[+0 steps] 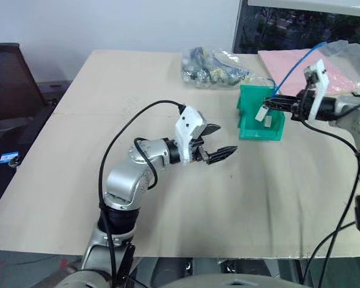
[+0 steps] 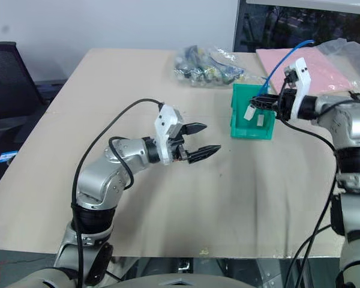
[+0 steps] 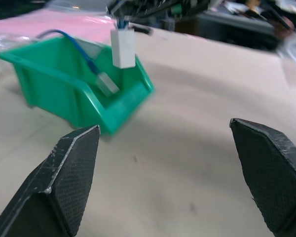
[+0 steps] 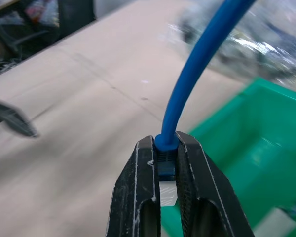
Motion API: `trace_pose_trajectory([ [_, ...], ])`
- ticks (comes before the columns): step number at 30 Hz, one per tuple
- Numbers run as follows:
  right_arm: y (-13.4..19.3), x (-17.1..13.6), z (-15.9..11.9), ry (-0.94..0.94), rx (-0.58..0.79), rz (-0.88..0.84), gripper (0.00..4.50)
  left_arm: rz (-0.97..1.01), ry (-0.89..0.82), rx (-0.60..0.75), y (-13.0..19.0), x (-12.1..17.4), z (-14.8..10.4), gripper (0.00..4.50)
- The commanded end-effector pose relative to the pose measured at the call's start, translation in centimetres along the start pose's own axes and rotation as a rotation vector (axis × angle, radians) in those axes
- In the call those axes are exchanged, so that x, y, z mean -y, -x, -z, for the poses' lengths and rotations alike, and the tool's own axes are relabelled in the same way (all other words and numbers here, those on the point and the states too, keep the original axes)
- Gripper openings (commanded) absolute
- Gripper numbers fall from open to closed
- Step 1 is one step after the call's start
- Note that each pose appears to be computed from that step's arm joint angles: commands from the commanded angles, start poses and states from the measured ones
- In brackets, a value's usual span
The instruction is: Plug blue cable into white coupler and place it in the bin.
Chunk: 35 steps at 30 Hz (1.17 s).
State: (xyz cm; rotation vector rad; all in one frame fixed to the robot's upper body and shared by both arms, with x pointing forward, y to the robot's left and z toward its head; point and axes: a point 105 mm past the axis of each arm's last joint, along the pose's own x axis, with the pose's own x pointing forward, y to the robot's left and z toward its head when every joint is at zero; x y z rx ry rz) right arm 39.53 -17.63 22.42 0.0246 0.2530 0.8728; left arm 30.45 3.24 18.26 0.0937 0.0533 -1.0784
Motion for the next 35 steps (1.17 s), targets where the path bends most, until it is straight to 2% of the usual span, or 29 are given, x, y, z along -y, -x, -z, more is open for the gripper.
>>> trace_pose_trajectory([
  [1,-1.0,2.1,-1.7,0.073,-0.009,0.097,0.0,-0.079,-0.018,0.036,-0.3,-0.1,-1.8,4.3],
  [2,-1.3,2.5,-2.0,0.097,-0.01,0.117,0.0,-0.09,-0.015,0.042,-0.6,-0.2,-1.9,4.3],
  [3,-1.5,2.7,-2.2,0.114,-0.01,0.126,0.82,-0.099,-0.014,0.045,-0.8,-0.2,-2.0,4.35],
  [4,-1.7,2.8,-2.4,0.127,-0.007,0.131,1.04,-0.105,-0.014,0.047,-0.9,-0.2,-2.1,4.35],
  [6,-1.8,3.3,-3.0,0.147,0.016,0.161,2.21,-0.11,-0.014,0.05,-1.1,-0.2,-2.2,4.35],
  [8,-0.9,5.2,-3.8,0.18,0.05,0.312,2.95,-0.104,-0.006,0.061,-1.4,0.0,-2.3,4.35],
  [11,1.6,7.7,-3.9,0.218,0.07,0.503,4.45,-0.1,-0.004,0.07,-1.7,0.0,-2.4,4.35],
  [14,4.2,8.6,-2.7,0.263,0.086,0.582,4.45,-0.108,-0.01,0.071,-1.6,-0.2,-2.3,4.35],
  [17,6.1,7.0,-1.0,0.286,0.133,0.556,4.45,-0.113,-0.01,0.063,-0.6,-0.1,-1.6,4.35],
  [20,7.8,3.8,0.8,0.292,0.209,0.519,4.45,-0.133,-0.037,0.023,1.4,0.3,0.4,4.35],
  [23,8.9,-0.3,3.1,0.283,0.26,0.385,4.45,-0.19,-0.018,0.033,3.6,0.4,1.8,4.35],
  [27,10.2,-2.8,7.9,0.285,0.133,0.314,4.45,-0.258,0.024,0.011,6.1,0.1,4.3,4.35],
  [29,10.7,-4.2,10.3,0.245,0.096,0.248,4.49,-0.288,-0.022,-0.026,7.5,0.0,5.9,4.43],
  [35,11.7,-5.9,14.8,0.181,0.084,0.177,4.49,-0.319,-0.003,-0.134,9.6,0.5,10.1,4.43],
])
